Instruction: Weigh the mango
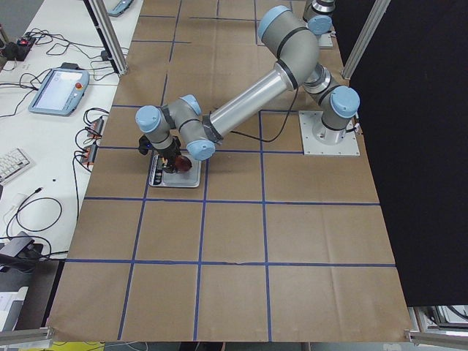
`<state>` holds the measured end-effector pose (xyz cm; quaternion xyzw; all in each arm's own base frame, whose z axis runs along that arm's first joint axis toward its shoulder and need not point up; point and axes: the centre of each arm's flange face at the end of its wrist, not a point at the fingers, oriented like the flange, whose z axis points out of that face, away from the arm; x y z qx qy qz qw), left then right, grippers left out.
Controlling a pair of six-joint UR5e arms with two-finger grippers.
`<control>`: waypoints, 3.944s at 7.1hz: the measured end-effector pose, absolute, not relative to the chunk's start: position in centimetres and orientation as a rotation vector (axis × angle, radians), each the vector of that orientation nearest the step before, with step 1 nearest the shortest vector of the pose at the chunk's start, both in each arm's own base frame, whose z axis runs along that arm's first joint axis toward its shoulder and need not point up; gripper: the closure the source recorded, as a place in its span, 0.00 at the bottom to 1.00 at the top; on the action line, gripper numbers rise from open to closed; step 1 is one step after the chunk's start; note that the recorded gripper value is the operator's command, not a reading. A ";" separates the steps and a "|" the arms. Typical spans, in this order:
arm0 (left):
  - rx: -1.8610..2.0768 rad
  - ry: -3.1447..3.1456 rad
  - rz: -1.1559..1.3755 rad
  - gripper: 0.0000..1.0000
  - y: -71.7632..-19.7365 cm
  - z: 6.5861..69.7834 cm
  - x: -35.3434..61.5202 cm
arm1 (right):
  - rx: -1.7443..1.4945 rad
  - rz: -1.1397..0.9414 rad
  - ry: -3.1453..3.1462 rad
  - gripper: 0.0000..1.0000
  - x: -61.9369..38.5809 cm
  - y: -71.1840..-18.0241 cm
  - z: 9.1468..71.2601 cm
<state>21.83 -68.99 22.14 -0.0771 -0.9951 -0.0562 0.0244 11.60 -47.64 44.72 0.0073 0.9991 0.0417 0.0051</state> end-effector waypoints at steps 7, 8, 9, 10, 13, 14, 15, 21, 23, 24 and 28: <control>0.063 -3.179 -0.105 0.00 -60.1 42.8 1.9 | 0.023 0.131 3.128 0.00 11.6 -47.6 44.7; 0.086 -3.155 -0.076 0.00 -58.5 44.0 -5.0 | 0.023 0.131 3.128 0.00 11.6 -47.6 44.7; 0.077 -3.124 -0.053 0.00 -57.0 44.7 -10.2 | 0.023 0.131 3.128 0.00 11.6 -47.6 44.7; 0.063 -3.108 -0.039 0.00 -56.2 45.0 -12.6 | 0.023 0.131 3.128 0.00 11.6 -47.6 44.7; 0.011 -3.101 0.005 0.00 -56.0 45.2 -13.7 | 0.023 0.131 3.128 0.00 11.6 -47.6 44.7; -0.005 -3.104 0.008 0.00 -56.0 45.3 -13.6 | 0.023 0.131 3.129 0.00 11.6 -47.6 44.7; -0.019 -3.106 0.010 0.00 -55.9 45.4 -13.5 | 0.023 0.131 3.129 0.00 11.6 -47.6 44.7; -0.030 -3.107 -0.011 0.00 -54.1 44.9 -13.3 | 0.023 0.131 3.128 0.00 11.6 -47.6 44.7; -0.013 -3.107 -0.018 0.00 -53.6 44.7 -12.8 | 0.023 0.131 3.128 0.00 11.6 -47.6 44.7; -0.005 -3.107 -0.018 0.00 -53.5 44.6 -12.5 | 0.023 0.131 3.128 0.00 11.6 -47.6 44.7; 0.008 -3.107 -0.019 0.00 -53.6 44.6 -12.0 | 0.023 0.131 3.128 0.00 11.6 -47.6 44.7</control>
